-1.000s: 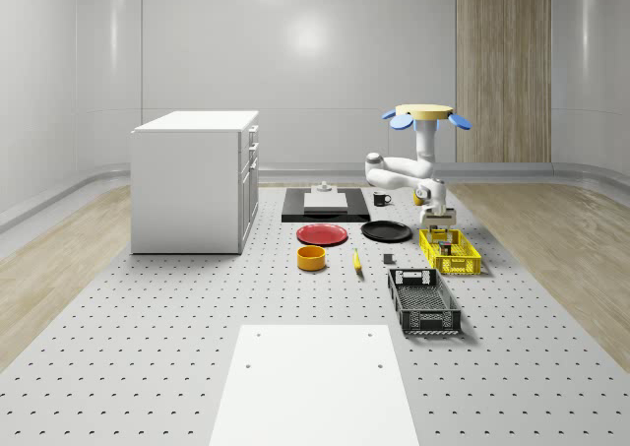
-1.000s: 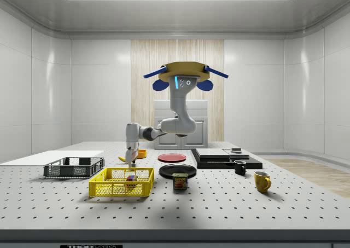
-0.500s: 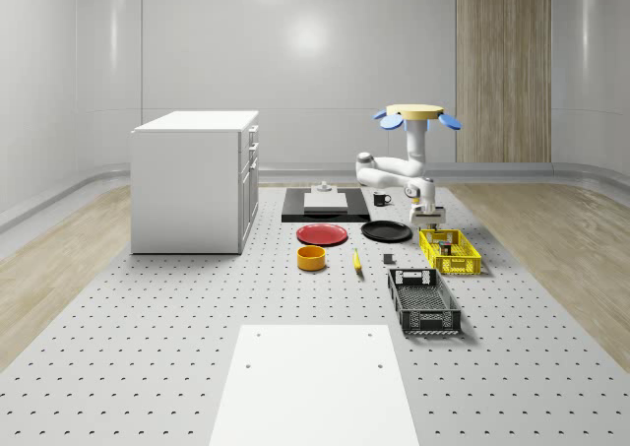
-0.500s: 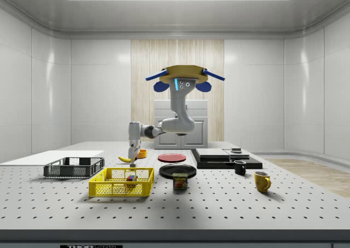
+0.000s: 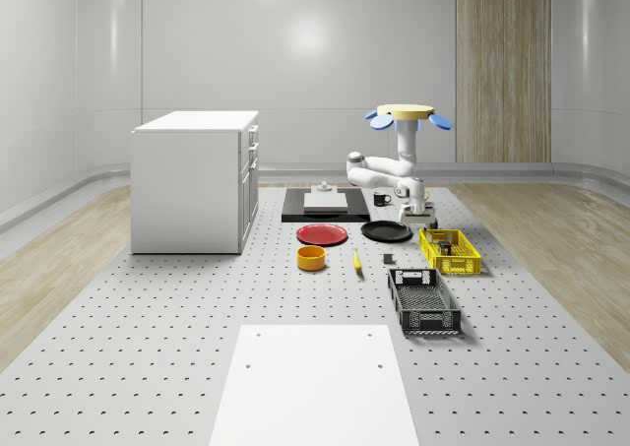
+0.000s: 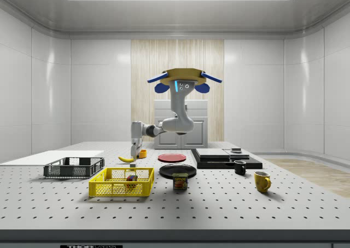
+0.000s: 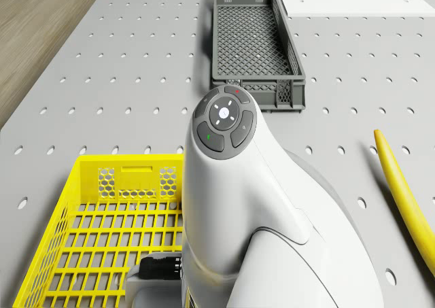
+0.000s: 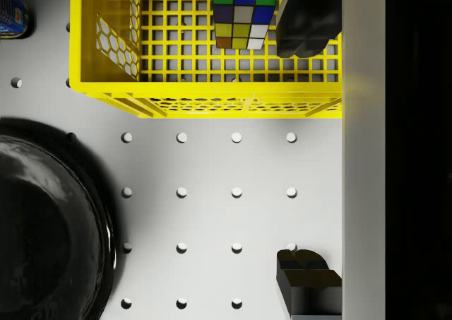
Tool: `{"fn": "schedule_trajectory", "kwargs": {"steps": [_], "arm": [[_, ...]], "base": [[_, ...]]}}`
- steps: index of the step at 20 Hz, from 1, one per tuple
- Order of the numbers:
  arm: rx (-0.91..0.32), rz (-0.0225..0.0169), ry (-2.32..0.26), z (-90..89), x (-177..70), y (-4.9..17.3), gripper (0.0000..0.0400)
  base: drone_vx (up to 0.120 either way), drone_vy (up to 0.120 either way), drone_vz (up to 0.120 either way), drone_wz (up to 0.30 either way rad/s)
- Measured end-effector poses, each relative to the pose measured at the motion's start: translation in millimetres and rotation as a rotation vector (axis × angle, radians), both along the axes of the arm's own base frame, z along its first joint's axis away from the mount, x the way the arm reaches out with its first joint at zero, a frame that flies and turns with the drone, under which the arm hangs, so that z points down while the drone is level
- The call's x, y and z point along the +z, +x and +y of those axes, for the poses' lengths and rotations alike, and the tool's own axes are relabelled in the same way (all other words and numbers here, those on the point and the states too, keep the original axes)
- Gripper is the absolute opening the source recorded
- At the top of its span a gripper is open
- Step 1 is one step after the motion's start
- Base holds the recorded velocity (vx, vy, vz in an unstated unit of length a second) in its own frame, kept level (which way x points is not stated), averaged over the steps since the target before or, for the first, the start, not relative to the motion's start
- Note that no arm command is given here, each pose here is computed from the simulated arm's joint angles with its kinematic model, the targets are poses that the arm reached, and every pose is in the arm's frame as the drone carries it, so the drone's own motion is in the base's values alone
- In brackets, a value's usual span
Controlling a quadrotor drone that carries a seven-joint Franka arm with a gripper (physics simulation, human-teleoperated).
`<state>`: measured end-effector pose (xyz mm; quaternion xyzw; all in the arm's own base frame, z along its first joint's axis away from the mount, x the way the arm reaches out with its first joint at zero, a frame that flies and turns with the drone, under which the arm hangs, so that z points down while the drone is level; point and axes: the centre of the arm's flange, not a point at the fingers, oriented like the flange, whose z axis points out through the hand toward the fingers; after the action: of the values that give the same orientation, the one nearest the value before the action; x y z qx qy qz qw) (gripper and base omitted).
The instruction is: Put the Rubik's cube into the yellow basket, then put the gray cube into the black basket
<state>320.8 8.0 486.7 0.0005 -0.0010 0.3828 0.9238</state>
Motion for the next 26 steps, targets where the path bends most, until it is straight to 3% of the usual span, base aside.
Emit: {"fn": "schedule_trajectory", "kwargs": {"steps": [9, 14, 19, 22, 26], "arm": [[0.0, 0.0, 0.0, 0.0, -0.1, 0.0, 0.04], [0.0, 0.0, 0.0, 0.0, -0.1, 0.0, 0.04], [0.0, 0.0, 0.0, 0.0, -0.1, 0.0, 0.04], [0.0, 0.0, 0.0, 0.0, -0.1, 0.0, 0.04], [0.0, 0.0, 0.0, 0.0, -0.1, 0.0, 0.04]], "base": [[0.0, -0.12, 0.0, 0.0], [0.096, -0.12, 0.0, 0.0], [0.0, -0.12, 0.0, 0.0], [0.0, -0.12, -0.12, 0.0], [0.0, -0.12, -0.01, 0.0]]}}
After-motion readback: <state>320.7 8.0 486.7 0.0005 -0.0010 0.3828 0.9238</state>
